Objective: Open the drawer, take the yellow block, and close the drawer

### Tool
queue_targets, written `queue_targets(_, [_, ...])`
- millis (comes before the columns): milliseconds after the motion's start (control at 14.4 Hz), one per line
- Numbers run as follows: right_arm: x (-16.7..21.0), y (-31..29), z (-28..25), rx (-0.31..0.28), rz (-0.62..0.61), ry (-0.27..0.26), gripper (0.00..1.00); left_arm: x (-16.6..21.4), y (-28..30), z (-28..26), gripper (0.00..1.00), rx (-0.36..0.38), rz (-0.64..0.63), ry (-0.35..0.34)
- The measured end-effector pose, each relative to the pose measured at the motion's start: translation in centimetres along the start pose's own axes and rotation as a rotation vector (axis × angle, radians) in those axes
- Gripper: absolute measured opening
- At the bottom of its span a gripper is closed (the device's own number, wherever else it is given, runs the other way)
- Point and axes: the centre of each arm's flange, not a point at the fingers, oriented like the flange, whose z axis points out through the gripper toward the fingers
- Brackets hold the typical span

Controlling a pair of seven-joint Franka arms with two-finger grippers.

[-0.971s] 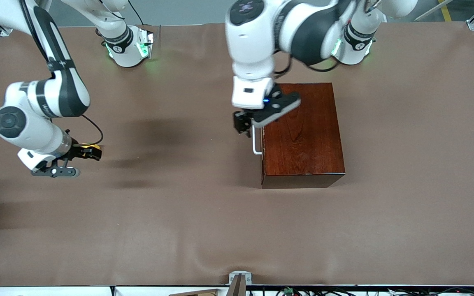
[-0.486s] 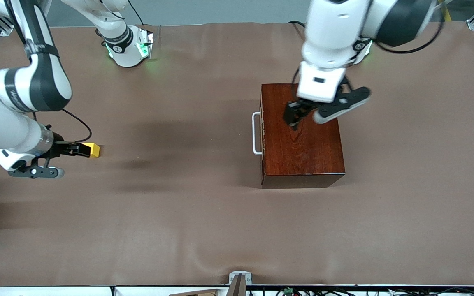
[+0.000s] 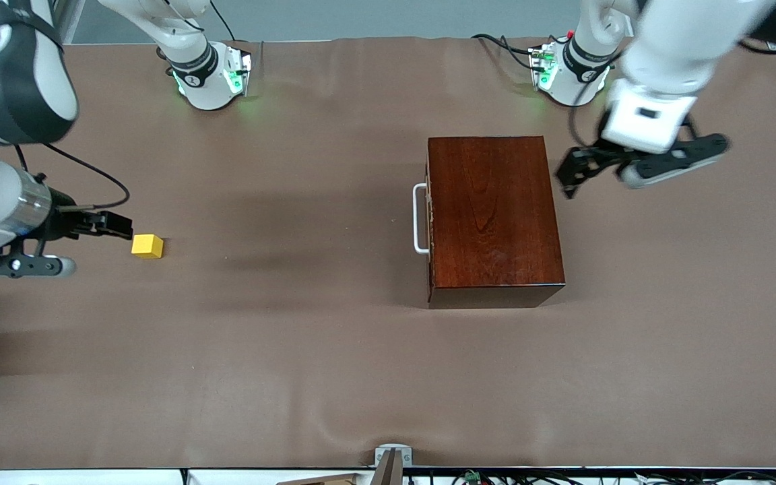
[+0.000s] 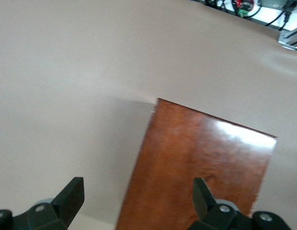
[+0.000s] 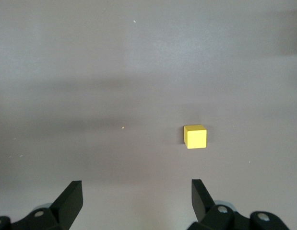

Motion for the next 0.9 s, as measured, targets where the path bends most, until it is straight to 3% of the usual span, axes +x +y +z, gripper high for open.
queue_targets(416, [-2.0,0.0,-3.3,0.02,-0.038,-0.068,1.0,3.4,-6.5,-0.7,1.0,-0.012,-0.011,-0.019])
queue_targets(624, [-4.2,0.3,-6.9,0.059,-0.055,-0.033,1.0,3.7,-6.4,-1.1,1.0,-0.008,0.018,-0.018])
queue_targets(902, [-7.4,0.2,-10.5,0.048,-0.056,0.023,1.0,4.1,-5.9,-1.6,1.0,-0.003,0.085,-0.019])
